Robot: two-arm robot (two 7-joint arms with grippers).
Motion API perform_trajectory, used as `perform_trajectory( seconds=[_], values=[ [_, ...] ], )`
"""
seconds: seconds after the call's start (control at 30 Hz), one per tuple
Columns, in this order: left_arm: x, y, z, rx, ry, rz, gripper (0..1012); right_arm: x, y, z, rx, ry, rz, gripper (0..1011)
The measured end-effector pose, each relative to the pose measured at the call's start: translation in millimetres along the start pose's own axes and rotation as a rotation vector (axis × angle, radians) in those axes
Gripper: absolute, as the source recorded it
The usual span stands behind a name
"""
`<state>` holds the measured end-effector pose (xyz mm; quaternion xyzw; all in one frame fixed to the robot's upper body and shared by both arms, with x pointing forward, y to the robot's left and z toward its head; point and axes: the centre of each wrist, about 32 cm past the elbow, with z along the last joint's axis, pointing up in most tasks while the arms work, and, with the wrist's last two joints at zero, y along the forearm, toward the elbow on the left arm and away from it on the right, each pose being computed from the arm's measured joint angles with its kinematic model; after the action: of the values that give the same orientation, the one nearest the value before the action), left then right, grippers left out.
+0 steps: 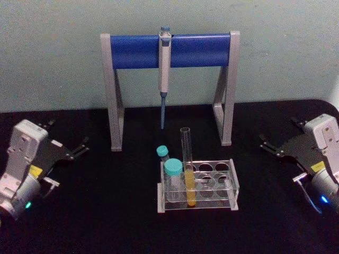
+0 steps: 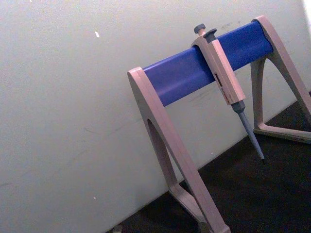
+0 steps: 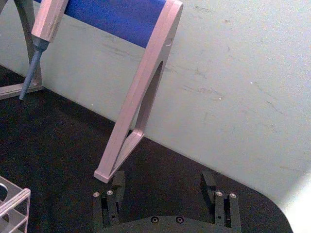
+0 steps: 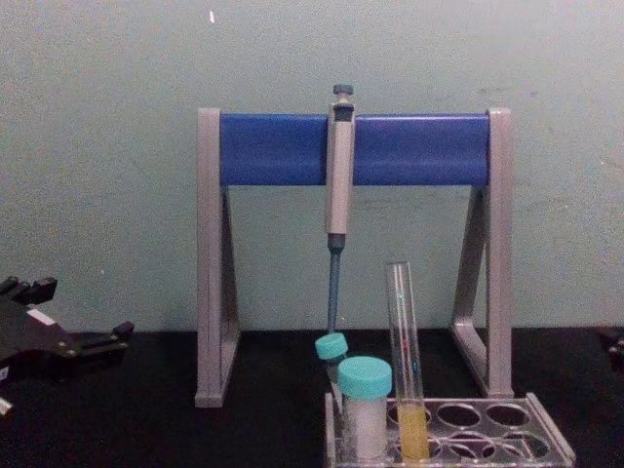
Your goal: Pick up the test tube from the test tube rack, shake it, then place it back into the test tube rack.
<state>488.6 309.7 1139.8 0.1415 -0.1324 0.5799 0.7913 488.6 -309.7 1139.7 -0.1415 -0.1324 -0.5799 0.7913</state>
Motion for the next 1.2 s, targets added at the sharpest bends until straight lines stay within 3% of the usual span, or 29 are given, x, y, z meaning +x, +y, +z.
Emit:
perform_trajectory(
  seconds=[1.2],
  values=[
    [0.0, 0.0, 0.0, 0.0, 0.0, 0.0, 1001, 0.0, 0.0, 0.0, 0.0, 0.0, 0.0, 1000]
  ],
)
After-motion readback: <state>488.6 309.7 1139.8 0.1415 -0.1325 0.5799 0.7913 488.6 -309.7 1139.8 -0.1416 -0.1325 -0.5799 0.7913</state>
